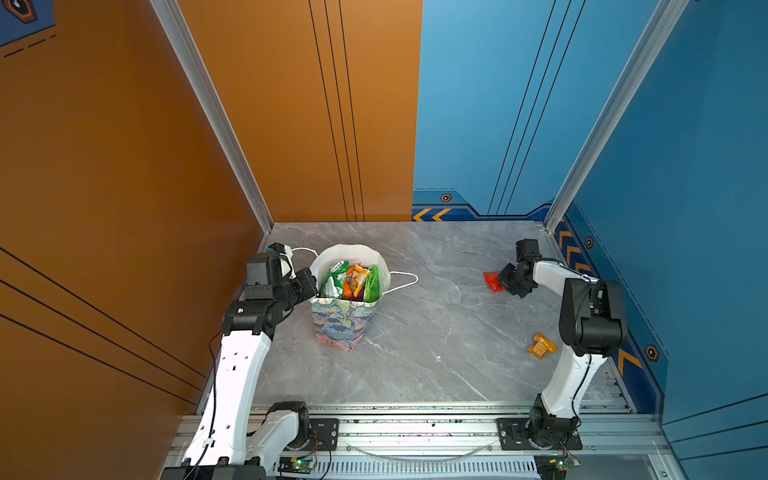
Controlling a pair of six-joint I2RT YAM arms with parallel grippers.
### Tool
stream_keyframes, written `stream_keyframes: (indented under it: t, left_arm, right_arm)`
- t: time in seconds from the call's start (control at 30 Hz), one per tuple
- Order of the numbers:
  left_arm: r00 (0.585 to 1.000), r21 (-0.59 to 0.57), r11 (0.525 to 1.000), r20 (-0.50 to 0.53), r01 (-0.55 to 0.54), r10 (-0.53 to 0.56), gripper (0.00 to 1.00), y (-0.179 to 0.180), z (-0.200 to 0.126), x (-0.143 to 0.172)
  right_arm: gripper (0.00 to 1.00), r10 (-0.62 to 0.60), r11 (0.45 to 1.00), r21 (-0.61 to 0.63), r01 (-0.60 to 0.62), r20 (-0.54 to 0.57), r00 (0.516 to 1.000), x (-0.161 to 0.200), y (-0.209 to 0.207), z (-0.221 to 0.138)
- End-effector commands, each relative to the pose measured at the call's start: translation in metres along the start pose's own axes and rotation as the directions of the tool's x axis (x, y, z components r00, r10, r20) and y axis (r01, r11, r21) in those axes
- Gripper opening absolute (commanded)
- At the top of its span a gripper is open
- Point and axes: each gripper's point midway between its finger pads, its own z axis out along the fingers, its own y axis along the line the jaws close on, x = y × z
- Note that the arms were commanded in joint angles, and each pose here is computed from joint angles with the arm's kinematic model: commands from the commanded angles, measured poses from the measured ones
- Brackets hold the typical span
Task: Place the snacks into the paper bag
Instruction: Pick up the snack from the middle-right of the table.
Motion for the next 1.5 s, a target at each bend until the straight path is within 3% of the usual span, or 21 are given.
stream_keyframes:
  t: [0.0, 0.33, 0.77, 1.17, 1.47]
  left_arm:
    - [0.999, 0.049, 0.999, 0.033, -0.022, 0.020, 0.04, -0.008, -0.001, -0.009]
    - [0.999, 0.047, 0.999, 0.034, -0.020, 0.018, 0.04, -0.008, -0.001, -0.009]
    - [0.999, 0.046, 0.999, 0.033, -0.021, 0.019, 0.05, -0.007, 0.000, -0.009]
    - [0.999, 0.047, 0.999, 0.034, -0.020, 0.018, 0.04, -0.008, 0.000, -0.009]
    - [0.999, 0.052, 0.998, 0.040, -0.024, 0.021, 0.04, -0.009, -0.003, -0.010]
  right_arm:
    - [0.15, 0.002, 1.000, 0.019, -0.002, -0.003, 1.000, 0.006, -0.011, -0.007]
    - [0.00, -0.008, 1.000, -0.004, 0.008, 0.015, 1.000, 0.014, -0.014, -0.019]
    - [0.00, -0.030, 0.994, -0.104, 0.036, 0.061, 0.998, 0.026, -0.003, -0.062]
    - [0.00, -0.105, 0.956, -0.260, 0.134, 0.122, 0.987, 0.037, 0.054, -0.130]
    - [0.00, -0.193, 0.887, -0.381, 0.261, 0.209, 0.959, 0.049, 0.108, -0.198]
